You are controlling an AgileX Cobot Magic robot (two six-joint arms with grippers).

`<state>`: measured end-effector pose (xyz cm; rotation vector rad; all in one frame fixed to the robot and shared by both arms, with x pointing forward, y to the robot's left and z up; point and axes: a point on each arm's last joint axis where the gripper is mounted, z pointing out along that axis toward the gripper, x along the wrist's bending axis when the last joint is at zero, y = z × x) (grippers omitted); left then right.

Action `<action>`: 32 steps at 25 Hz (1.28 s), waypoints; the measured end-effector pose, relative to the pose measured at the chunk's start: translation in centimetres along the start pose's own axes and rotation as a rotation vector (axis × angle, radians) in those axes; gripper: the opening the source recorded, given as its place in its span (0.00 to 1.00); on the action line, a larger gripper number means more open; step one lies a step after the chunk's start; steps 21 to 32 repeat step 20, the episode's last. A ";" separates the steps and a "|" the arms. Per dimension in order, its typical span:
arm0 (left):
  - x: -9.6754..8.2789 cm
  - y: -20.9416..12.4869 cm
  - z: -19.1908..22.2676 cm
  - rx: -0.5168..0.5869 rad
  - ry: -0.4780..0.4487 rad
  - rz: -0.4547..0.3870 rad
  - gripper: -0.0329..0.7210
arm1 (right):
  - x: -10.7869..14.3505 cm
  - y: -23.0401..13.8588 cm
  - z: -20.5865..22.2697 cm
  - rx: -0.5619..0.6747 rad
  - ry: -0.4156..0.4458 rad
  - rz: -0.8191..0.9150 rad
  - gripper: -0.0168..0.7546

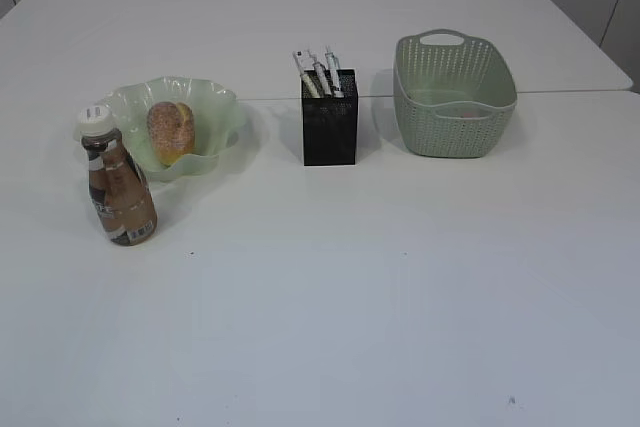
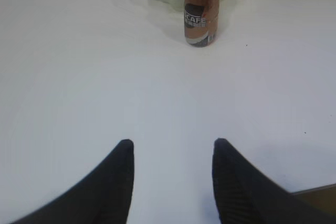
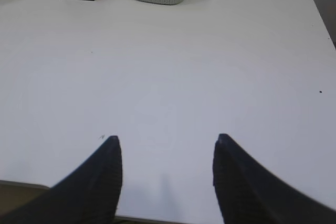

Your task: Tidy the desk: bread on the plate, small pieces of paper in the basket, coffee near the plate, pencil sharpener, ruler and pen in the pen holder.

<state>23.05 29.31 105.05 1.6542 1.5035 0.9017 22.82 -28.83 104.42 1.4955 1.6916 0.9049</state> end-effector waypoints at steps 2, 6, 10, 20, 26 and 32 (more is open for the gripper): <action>0.0 0.0 0.0 0.000 0.000 0.000 0.50 | 0.0 0.0 0.0 0.000 0.000 0.000 0.59; 0.0 0.0 0.0 0.000 -0.005 0.003 0.50 | 0.0 0.0 0.0 0.000 0.000 0.000 0.59; 0.0 0.0 0.0 0.000 -0.005 0.003 0.50 | 0.0 0.0 0.0 0.000 0.000 0.000 0.59; 0.0 0.0 0.0 0.000 -0.007 0.002 0.50 | 0.0 0.0 0.0 0.000 0.000 0.000 0.59; 0.0 0.0 0.0 0.000 -0.007 0.002 0.50 | 0.0 0.0 0.0 0.000 0.000 0.000 0.59; 0.0 0.0 0.0 0.000 -0.007 0.002 0.50 | 0.0 0.0 0.0 0.000 0.000 0.000 0.59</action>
